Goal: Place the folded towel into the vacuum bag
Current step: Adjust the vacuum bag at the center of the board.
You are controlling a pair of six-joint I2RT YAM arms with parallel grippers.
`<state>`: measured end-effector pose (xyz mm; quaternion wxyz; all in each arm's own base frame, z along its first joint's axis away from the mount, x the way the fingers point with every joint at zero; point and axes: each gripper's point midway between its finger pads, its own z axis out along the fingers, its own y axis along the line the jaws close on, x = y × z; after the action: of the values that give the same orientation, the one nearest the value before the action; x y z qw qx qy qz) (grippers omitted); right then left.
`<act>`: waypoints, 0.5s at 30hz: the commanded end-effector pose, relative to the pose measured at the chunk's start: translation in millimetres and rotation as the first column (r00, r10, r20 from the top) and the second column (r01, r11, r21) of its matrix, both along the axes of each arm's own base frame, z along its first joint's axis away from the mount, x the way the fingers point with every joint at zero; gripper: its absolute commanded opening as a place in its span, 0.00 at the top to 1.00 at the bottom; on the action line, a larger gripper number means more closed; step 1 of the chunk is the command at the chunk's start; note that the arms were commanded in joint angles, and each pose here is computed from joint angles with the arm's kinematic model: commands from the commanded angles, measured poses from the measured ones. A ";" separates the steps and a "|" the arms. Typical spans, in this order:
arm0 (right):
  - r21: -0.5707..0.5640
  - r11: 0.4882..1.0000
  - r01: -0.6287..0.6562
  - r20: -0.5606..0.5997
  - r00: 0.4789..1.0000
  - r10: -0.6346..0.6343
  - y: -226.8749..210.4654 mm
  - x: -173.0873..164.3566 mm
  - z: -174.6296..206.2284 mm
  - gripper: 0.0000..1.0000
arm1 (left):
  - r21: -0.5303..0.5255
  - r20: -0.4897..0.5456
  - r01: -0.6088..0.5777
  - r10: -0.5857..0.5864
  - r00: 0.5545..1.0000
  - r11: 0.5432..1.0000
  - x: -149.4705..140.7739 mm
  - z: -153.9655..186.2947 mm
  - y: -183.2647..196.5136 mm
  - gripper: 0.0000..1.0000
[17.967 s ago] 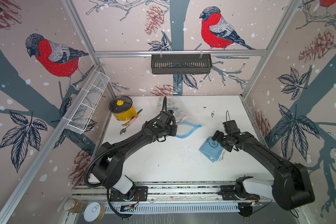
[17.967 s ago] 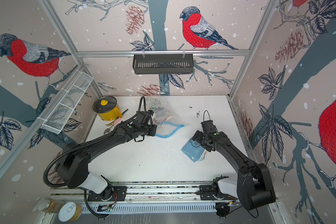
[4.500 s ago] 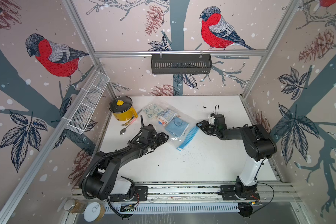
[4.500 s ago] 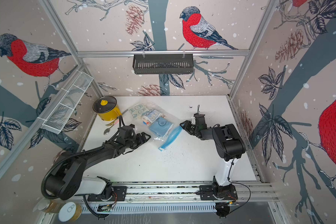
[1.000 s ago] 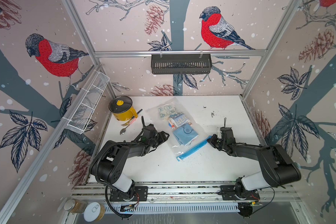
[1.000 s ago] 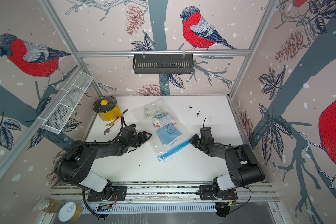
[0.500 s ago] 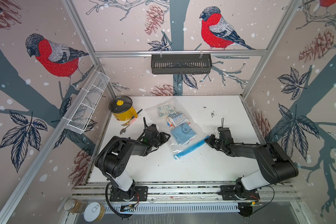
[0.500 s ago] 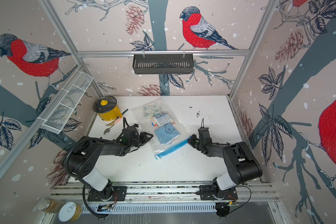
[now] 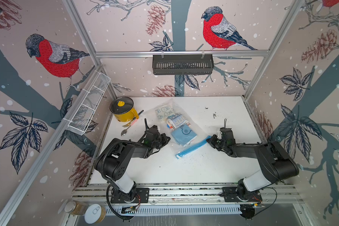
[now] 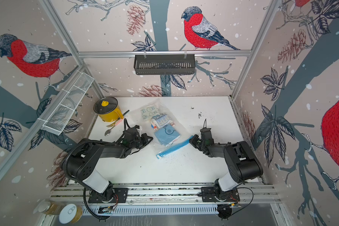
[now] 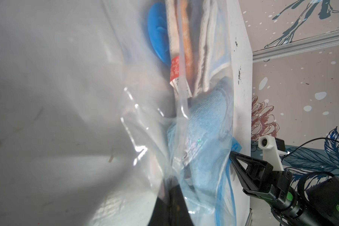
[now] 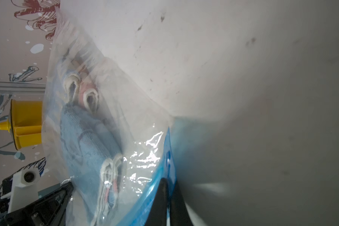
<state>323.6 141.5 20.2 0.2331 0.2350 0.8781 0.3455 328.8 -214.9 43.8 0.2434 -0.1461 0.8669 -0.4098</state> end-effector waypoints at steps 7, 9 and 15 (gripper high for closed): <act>-0.048 0.993 0.110 -0.020 0.994 -0.111 -32.7 8.7 -6.9 0.96 | 0.087 0.142 0.049 -0.061 0.988 0.995 36.1 16.9 -9.5 1.00; -0.043 0.994 0.103 -0.019 0.994 -0.104 -31.3 9.3 -6.2 0.96 | 0.119 0.179 0.067 -0.088 0.980 0.991 48.2 23.2 -16.7 1.00; -0.021 0.997 0.078 -0.012 0.997 -0.078 -25.5 11.7 -2.7 0.91 | 0.199 0.225 0.128 -0.172 0.959 0.972 78.3 31.2 -38.5 0.76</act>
<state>335.8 120.5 21.5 0.2430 0.2645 0.8690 0.3402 397.0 -253.1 76.0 0.3103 -0.0299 0.8677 -0.3871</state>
